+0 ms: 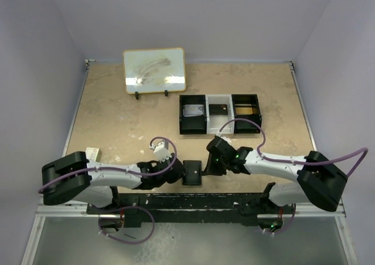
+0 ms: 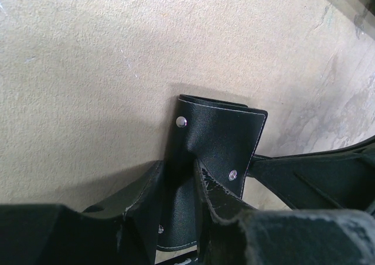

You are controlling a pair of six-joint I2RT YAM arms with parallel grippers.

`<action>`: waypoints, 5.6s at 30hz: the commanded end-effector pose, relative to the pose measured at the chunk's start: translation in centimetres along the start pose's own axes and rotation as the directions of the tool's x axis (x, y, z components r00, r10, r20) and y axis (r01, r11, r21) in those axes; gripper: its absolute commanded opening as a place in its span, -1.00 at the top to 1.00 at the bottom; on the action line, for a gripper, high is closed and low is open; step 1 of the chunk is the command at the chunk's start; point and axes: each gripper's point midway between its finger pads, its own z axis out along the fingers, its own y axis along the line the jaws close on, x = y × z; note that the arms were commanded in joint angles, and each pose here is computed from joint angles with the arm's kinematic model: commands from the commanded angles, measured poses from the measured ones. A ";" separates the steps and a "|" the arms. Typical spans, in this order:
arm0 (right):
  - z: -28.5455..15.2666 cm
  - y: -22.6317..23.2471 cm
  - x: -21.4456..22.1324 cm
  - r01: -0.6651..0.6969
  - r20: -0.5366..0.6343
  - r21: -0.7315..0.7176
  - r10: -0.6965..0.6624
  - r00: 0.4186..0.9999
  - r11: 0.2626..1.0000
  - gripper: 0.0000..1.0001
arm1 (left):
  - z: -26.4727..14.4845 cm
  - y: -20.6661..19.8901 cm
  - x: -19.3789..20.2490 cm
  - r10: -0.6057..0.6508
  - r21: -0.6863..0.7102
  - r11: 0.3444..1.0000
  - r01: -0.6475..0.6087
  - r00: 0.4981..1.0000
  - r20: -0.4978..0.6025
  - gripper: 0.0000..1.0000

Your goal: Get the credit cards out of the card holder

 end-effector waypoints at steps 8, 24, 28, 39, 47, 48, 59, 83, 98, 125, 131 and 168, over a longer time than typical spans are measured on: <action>0.2 -1.6 -1.1 0.065 0.046 0.088 -0.070 0.997 0.994 0.77 | 0.0 4.7 0.6 0.151 -0.168 0.973 -0.155 0.988 -0.036 0.52; -6.4 5.3 -4.8 0.151 0.207 -0.188 -0.111 0.972 0.971 0.99 | -3.8 0.0 -5.1 0.199 -0.130 0.975 -0.181 0.969 0.143 -0.09; -8.4 8.7 -4.9 0.210 0.221 -0.334 -0.140 0.965 0.919 0.96 | -5.4 -0.8 -7.0 0.171 -0.105 0.983 -0.151 0.963 0.208 -0.23; -6.8 11.6 -5.3 0.248 0.199 -0.379 -0.184 0.963 0.892 0.94 | -9.0 -0.3 -10.6 0.094 -0.068 0.995 -0.076 0.943 0.318 -0.35; -5.5 4.4 -6.0 0.102 0.183 -0.262 -0.055 0.982 0.960 0.89 | -7.8 -1.2 -8.9 0.092 -0.014 0.996 -0.091 0.960 0.264 -0.38; -5.4 3.6 -6.0 0.077 0.180 -0.270 -0.028 0.983 0.960 0.88 | -7.4 -1.6 -8.5 0.099 -0.004 0.995 -0.102 0.963 0.252 -0.39; -1.3 -3.9 -2.9 -0.143 0.097 -0.140 0.157 0.983 0.980 0.84 | -3.2 -5.7 -3.5 0.155 0.110 0.980 -0.166 0.983 0.100 -0.43; -0.7 -5.1 -3.3 -0.101 0.133 -0.101 0.114 0.985 0.990 0.75 | -0.5 -7.8 -1.7 0.195 0.148 0.968 -0.203 0.979 0.063 -0.24; -1.3 -4.5 -3.5 -0.089 0.135 -0.117 0.105 0.985 0.989 0.60 | -0.3 -12.7 1.0 0.247 0.320 0.920 -0.227 0.969 -0.023 -0.15; -6.0 6.3 -8.6 0.101 0.176 -0.391 -0.034 0.984 0.915 0.55 | 0.9 -9.4 2.4 0.287 0.244 0.934 -0.260 0.954 -0.084 -0.03; -1.4 3.4 -6.9 0.077 0.078 -0.278 -0.058 0.995 0.958 0.58 | 0.2 -9.5 2.4 0.292 0.258 0.931 -0.259 0.952 -0.095 -0.03; 2.4 -3.6 -1.9 -0.013 -0.020 -0.127 0.011 1.000 0.992 0.55 | -0.2 -4.8 -1.5 0.309 0.109 0.948 -0.299 0.946 -0.100 -0.11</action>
